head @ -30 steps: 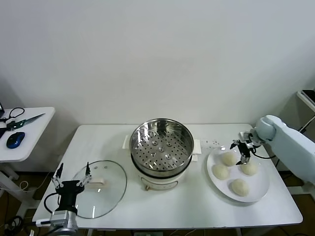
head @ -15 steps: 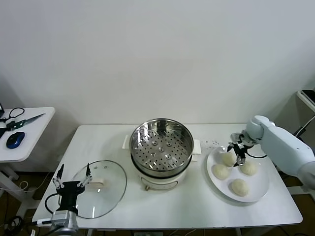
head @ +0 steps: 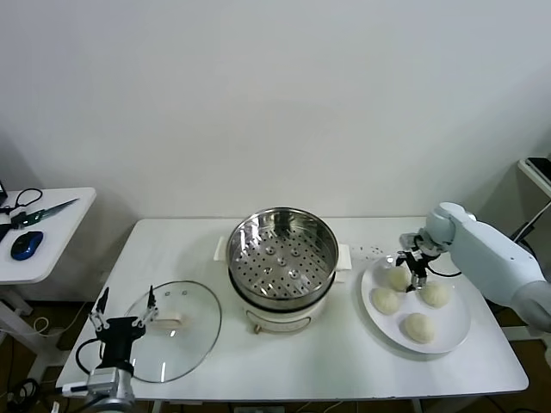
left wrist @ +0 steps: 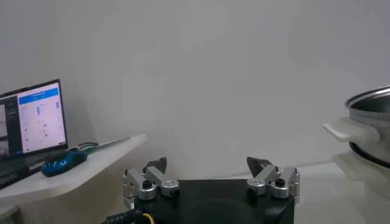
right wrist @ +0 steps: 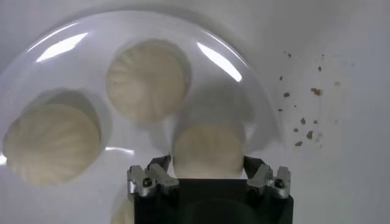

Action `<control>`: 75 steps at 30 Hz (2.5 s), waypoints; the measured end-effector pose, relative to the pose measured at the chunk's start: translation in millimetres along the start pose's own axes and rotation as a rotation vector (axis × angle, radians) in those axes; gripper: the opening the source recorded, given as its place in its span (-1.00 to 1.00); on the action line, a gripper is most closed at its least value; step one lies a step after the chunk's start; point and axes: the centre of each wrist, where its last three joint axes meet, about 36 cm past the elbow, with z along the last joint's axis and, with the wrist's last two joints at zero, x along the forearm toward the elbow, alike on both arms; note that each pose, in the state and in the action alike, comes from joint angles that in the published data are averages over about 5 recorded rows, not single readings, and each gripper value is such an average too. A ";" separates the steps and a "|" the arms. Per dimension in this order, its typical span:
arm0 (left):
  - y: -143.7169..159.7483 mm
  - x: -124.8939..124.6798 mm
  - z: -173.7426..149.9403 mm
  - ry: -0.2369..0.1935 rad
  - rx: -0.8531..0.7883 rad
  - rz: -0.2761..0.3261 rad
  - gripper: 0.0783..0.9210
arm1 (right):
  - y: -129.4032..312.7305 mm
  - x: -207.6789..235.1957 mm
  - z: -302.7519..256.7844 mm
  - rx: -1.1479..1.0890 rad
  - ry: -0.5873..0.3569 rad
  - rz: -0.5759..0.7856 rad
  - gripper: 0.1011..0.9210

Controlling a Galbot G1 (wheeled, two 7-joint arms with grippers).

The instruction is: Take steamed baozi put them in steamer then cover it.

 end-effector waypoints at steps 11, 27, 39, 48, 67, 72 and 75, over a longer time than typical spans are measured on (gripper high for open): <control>-0.3 4.3 0.1 0.003 0.002 0.001 0.77 | -8.3 22.3 -2.1 0.032 -0.016 0.017 0.45; -3.2 8.7 -5.8 -0.003 0.008 0.012 0.77 | -73.3 190.3 -115.2 0.458 -0.045 0.151 0.45; -4.4 14.3 -7.1 -0.001 0.013 0.014 0.77 | -76.5 250.6 -274.1 1.021 0.068 0.206 0.46; -1.6 16.1 -9.0 -0.004 0.011 0.011 0.77 | -63.1 214.0 -356.9 1.325 0.151 0.187 0.47; -0.1 18.6 -1.4 0.017 0.010 0.008 0.77 | -47.4 117.0 -400.5 1.515 0.201 0.118 0.47; -0.2 18.7 -0.5 0.019 0.011 0.008 0.77 | -46.6 110.6 -402.3 1.518 0.203 0.115 0.60; -0.5 18.7 -0.5 0.019 0.012 0.008 0.77 | -46.3 110.9 -402.4 1.519 0.204 0.117 0.72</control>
